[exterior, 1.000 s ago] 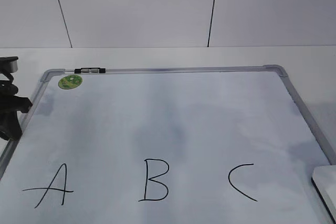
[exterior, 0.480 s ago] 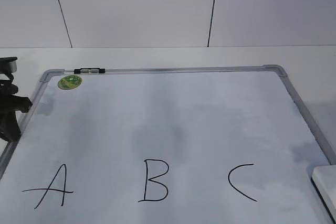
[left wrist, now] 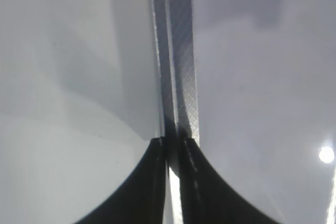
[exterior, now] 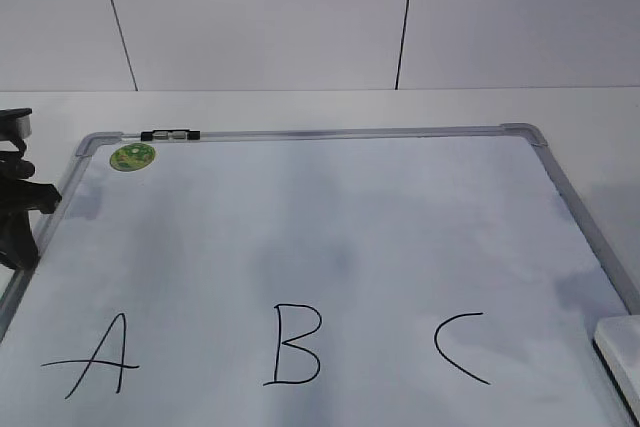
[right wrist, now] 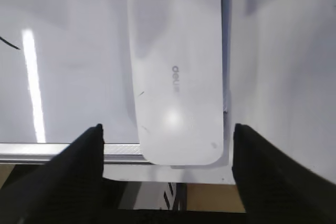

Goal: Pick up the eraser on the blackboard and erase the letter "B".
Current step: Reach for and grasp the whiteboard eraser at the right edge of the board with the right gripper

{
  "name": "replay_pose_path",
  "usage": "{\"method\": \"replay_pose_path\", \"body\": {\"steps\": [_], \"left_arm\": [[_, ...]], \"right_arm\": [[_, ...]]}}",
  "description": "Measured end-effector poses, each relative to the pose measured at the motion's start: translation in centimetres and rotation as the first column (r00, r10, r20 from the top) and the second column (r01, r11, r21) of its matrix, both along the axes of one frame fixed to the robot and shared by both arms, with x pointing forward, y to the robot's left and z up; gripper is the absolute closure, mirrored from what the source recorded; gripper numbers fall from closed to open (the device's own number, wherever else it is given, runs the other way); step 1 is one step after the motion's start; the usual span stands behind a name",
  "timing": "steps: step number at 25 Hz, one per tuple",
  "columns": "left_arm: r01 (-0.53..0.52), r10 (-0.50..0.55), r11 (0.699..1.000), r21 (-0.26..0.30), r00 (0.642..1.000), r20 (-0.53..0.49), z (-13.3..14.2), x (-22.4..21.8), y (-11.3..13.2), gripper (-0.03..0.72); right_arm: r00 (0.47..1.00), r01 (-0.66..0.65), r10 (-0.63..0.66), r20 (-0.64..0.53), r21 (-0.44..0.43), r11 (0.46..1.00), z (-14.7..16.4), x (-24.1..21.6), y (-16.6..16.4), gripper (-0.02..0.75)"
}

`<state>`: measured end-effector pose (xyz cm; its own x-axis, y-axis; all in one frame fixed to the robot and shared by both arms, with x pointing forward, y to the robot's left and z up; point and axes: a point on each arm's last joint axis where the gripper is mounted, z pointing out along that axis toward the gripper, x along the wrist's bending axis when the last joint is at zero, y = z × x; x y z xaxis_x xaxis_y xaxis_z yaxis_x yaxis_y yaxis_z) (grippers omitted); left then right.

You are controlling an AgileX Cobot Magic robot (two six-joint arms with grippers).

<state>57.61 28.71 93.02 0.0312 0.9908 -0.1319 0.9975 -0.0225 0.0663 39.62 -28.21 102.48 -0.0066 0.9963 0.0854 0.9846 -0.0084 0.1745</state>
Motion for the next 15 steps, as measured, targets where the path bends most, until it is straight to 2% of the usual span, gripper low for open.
{"method": "replay_pose_path", "body": {"steps": [7,15], "left_arm": [[0.001,-0.001,1.0,-0.001,1.0,-0.009,0.0,-0.1,0.0,0.652],[0.002,-0.002,1.0,-0.001,1.0,-0.013,0.0,-0.1,0.0,0.652]], "right_arm": [[0.996,-0.009,0.006,-0.086,-0.036,0.999,-2.3,2.1,-0.1,0.165],[0.993,-0.028,0.021,-0.118,-0.06,0.998,-4.0,3.7,-0.2,0.136]]}}
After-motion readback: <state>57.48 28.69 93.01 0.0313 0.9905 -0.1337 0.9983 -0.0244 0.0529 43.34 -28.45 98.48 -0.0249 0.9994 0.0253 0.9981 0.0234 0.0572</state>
